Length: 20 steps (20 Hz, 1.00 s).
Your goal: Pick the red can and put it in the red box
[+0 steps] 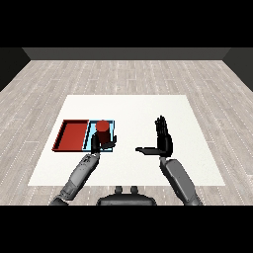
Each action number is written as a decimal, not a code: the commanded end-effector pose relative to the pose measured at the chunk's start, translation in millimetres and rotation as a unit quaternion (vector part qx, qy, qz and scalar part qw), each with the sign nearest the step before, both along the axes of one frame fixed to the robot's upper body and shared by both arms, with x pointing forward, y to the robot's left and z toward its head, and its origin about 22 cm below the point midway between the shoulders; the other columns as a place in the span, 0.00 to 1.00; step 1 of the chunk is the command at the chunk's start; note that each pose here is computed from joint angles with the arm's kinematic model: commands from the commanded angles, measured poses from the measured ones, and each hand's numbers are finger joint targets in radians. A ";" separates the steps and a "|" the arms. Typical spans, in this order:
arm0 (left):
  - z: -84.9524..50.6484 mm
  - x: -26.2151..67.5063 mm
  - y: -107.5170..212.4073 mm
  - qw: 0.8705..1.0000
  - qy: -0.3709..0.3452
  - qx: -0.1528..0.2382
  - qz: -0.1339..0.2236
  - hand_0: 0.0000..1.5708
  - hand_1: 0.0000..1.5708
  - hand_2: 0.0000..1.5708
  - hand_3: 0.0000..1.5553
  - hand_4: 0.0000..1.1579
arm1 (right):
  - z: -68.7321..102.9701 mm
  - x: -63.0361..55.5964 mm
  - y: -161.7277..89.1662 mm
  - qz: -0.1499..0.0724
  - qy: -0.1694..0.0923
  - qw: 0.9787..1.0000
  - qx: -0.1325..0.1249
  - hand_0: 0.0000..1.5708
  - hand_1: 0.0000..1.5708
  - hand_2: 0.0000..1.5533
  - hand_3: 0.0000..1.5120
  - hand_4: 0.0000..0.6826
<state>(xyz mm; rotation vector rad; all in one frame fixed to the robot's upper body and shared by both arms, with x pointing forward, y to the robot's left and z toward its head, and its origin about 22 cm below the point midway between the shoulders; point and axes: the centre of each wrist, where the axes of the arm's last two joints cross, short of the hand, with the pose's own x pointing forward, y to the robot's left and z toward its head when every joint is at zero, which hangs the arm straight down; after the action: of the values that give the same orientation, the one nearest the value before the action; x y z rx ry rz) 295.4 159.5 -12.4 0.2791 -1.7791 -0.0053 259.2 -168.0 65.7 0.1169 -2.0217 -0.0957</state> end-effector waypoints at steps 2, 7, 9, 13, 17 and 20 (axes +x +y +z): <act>19.7 22.8 67.3 0.998 -0.011 0.045 0.039 1.00 1.00 1.00 0.94 0.96 | -27.0 -27.8 -49.2 -0.054 0.036 0.998 -0.018 0.00 0.00 0.00 0.00 0.00; 18.5 26.7 123.1 0.987 0.034 0.107 0.116 1.00 1.00 0.99 0.94 0.95 | -34.4 -31.3 -90.7 -0.076 0.038 0.996 -0.039 0.00 0.00 0.00 0.00 0.00; 12.2 28.0 147.6 0.987 0.046 0.084 0.127 1.00 1.00 0.99 0.94 0.94 | -35.7 -23.0 -80.8 -0.081 0.047 0.995 -0.043 0.00 0.00 0.00 0.00 0.00; -7.0 39.4 171.6 0.976 0.093 0.123 0.155 1.00 1.00 0.99 0.95 0.95 | -46.2 -28.0 -89.0 -0.113 0.068 0.990 -0.052 0.00 0.00 0.00 0.00 0.00; -1.2 62.1 193.0 0.960 0.147 0.157 0.178 1.00 1.00 0.99 0.95 0.94 | -54.5 -16.8 -84.2 -0.120 0.083 0.987 -0.062 0.00 0.00 0.00 0.00 0.00; -8.4 72.8 185.6 0.955 0.167 0.162 0.186 1.00 1.00 1.00 0.96 0.91 | -56.4 1.2 -76.2 -0.112 0.086 0.988 -0.064 0.00 0.00 0.00 0.00 0.00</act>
<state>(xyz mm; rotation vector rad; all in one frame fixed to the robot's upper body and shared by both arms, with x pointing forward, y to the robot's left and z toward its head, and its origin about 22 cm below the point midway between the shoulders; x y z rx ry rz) 355.3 342.8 -17.8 0.7670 -1.4311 -0.0631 250.6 -256.7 18.9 -0.1894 -1.8728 -0.1261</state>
